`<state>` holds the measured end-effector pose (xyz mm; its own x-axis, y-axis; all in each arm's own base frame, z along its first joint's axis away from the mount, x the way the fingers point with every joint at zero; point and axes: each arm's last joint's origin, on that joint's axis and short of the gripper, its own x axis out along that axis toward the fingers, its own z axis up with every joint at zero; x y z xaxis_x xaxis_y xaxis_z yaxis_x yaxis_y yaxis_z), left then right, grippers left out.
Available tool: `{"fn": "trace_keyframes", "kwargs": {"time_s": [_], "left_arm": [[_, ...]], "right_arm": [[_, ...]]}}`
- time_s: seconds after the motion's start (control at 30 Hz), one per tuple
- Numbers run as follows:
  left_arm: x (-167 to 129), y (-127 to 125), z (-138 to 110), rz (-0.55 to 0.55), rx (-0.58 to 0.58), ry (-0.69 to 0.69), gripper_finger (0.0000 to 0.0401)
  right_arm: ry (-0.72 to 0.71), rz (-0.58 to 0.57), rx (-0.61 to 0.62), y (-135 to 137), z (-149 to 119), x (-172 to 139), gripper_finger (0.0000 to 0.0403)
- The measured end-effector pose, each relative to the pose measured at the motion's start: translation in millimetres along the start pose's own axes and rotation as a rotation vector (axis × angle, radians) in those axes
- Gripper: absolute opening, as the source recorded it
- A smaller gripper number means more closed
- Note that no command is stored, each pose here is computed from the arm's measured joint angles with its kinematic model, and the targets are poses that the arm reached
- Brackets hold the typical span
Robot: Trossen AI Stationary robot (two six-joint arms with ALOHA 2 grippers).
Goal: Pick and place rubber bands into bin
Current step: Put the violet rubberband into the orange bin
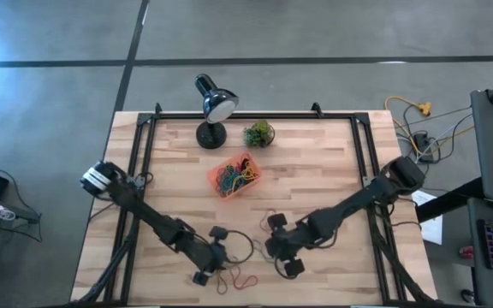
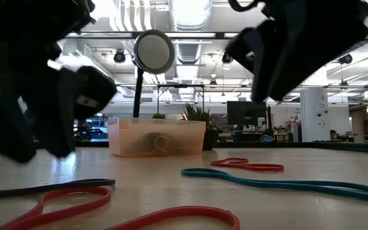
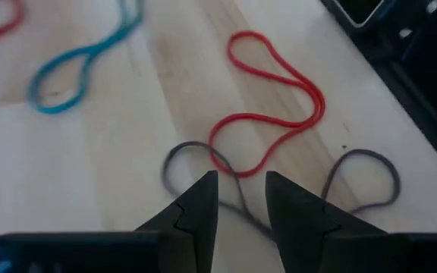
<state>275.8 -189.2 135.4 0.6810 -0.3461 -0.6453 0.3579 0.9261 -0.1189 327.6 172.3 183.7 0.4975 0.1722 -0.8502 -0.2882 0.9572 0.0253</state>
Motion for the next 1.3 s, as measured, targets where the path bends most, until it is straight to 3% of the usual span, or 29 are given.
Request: {"fn": "trace_keyframes", "kwargs": {"time_s": [0.17, 0.6, 0.8, 0.9, 1.3], "left_arm": [[20.0, -2.3, -1.0, -0.002, 0.002, 0.032, 0.0096], [23.3, 8.1, -1.7, 0.063, -0.121, 0.072, 0.0093], [23.2, 11.3, -2.3, 0.08, -0.125, 0.081, 0.004], [23.1, 11.5, -3.8, 0.082, -0.121, 0.097, 0.0007], [6.9, 12.2, 11.8, 0.139, -0.003, 0.049, 0.0]], "right_arm": [[0.029, -0.033, 0.033, 5.9, -16.3, 7.1, 0.0088], [0.046, -0.046, 0.1, 4.8, -43.4, 21.2, 0.007], [0.052, -0.048, 0.103, 4.3, -46.6, 22.5, 0.0068], [0.045, -0.046, 0.099, 4.3, -45.9, 22.5, 0.0068], [0.042, -0.045, 0.093, 4.3, -45.5, 22.6, 0.0068]]}}
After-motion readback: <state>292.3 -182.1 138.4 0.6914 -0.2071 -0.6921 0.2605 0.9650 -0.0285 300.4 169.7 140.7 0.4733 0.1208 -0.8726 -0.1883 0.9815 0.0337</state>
